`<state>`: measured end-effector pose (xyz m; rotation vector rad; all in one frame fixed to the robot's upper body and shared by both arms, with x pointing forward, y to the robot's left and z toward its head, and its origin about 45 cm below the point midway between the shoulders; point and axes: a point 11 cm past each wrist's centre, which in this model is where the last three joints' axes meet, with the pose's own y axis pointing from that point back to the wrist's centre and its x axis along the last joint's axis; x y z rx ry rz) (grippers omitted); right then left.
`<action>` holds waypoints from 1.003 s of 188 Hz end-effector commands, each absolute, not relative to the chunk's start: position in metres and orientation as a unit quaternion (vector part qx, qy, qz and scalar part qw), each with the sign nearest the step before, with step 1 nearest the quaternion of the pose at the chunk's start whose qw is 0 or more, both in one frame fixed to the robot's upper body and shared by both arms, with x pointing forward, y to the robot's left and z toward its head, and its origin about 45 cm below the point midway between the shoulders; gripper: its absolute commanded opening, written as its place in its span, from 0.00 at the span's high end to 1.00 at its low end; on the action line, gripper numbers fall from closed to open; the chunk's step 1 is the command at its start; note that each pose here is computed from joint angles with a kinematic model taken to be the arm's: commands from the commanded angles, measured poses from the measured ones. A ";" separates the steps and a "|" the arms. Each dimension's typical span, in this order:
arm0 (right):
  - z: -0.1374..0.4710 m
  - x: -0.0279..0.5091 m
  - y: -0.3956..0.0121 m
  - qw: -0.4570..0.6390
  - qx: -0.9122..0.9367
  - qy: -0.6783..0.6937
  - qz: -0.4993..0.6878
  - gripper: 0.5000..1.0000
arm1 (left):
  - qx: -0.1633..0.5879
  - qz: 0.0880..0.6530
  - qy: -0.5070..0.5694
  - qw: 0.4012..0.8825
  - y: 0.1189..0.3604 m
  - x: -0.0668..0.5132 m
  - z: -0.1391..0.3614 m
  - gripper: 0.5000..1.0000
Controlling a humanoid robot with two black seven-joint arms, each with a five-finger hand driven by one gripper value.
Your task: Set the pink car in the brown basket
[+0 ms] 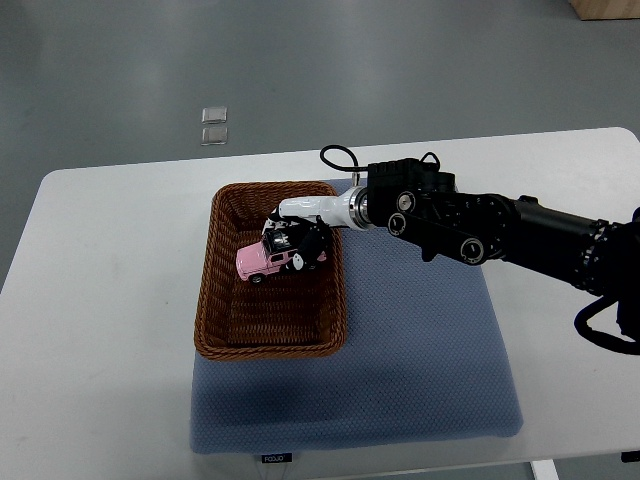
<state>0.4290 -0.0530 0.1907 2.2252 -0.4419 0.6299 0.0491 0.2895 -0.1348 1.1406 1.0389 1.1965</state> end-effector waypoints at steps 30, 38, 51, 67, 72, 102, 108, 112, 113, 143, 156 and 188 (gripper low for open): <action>0.181 0.427 -0.057 0.385 0.873 -0.181 0.238 0.35 | 0.484 0.508 0.441 0.561 0.289 0.050 -0.135 0.00; 0.182 0.427 -0.058 0.383 0.874 -0.183 0.237 0.29 | 0.484 0.507 0.441 0.560 0.289 0.048 -0.135 0.00; 0.183 0.428 -0.057 0.381 0.874 -0.185 0.236 0.28 | 0.484 0.508 0.440 0.560 0.290 0.050 -0.135 0.00; 0.186 0.429 -0.056 0.378 0.876 -0.188 0.235 0.28 | 0.484 0.507 0.440 0.561 0.289 0.049 -0.135 0.00; 0.187 0.430 -0.056 0.376 0.876 -0.189 0.235 0.28 | 0.485 0.507 0.440 0.560 0.290 0.049 -0.135 0.00; 0.209 0.439 -0.050 0.344 0.887 -0.212 0.225 0.28 | 0.485 0.507 0.440 0.561 0.289 0.049 -0.135 0.00; 0.216 0.442 -0.049 0.331 0.891 -0.222 0.218 0.28 | 0.485 0.506 0.441 0.561 0.289 0.048 -0.135 0.00; 0.221 0.444 -0.048 0.320 0.895 -0.228 0.213 0.28 | 0.485 0.507 0.440 0.561 0.290 0.049 -0.135 0.00; 0.221 0.444 -0.048 0.319 0.895 -0.228 0.213 0.28 | 0.485 0.507 0.440 0.561 0.290 0.049 -0.135 0.00; 0.269 0.474 -0.083 0.199 0.913 -0.329 0.134 0.28 | 0.485 0.507 0.440 0.561 0.290 0.049 -0.135 0.00; 0.276 0.482 -0.109 0.102 0.915 -0.387 0.053 0.26 | 0.485 0.507 0.440 0.561 0.289 0.049 -0.135 0.00; 0.255 0.484 -0.180 -0.111 0.849 -0.499 -0.135 0.23 | 0.485 0.507 0.440 0.561 0.289 0.049 -0.135 0.00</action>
